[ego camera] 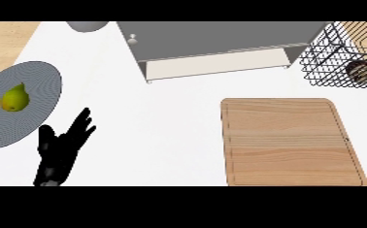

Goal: Pick the cupcake from the cutting board and place it in the basket

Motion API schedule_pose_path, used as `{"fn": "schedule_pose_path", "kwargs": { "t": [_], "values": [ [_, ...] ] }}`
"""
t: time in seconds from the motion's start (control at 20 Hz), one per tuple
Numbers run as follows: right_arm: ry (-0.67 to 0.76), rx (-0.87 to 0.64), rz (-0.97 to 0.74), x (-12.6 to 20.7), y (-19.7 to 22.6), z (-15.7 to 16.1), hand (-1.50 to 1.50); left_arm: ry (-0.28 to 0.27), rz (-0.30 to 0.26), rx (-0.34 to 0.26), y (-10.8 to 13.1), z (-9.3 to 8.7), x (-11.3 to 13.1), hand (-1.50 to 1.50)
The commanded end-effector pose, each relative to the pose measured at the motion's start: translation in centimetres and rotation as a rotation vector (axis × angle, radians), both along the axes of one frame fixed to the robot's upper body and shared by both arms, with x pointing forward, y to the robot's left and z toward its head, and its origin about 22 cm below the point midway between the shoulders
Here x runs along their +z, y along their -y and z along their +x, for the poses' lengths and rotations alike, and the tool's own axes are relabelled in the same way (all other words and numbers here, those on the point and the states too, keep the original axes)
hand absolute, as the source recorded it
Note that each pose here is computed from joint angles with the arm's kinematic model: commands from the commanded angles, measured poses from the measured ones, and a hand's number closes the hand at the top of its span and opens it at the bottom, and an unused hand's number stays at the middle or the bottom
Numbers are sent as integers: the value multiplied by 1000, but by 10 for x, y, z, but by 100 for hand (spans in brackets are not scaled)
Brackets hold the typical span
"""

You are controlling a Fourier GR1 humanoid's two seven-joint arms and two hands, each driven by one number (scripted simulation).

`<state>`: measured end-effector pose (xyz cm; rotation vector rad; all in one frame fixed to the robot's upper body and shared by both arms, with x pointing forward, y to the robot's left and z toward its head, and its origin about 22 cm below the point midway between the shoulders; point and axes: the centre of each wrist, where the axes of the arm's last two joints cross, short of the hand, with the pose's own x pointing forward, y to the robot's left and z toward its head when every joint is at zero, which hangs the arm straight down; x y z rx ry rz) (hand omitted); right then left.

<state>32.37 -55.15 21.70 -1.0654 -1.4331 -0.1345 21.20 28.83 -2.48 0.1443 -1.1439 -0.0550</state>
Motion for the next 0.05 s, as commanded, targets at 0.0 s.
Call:
{"fn": "schedule_pose_path", "kwargs": {
  "t": [0.0],
  "values": [
    [19,-54,40,23,28,-31,-150,-107,9,4,-6,-6,-15,0]
  ]
}}
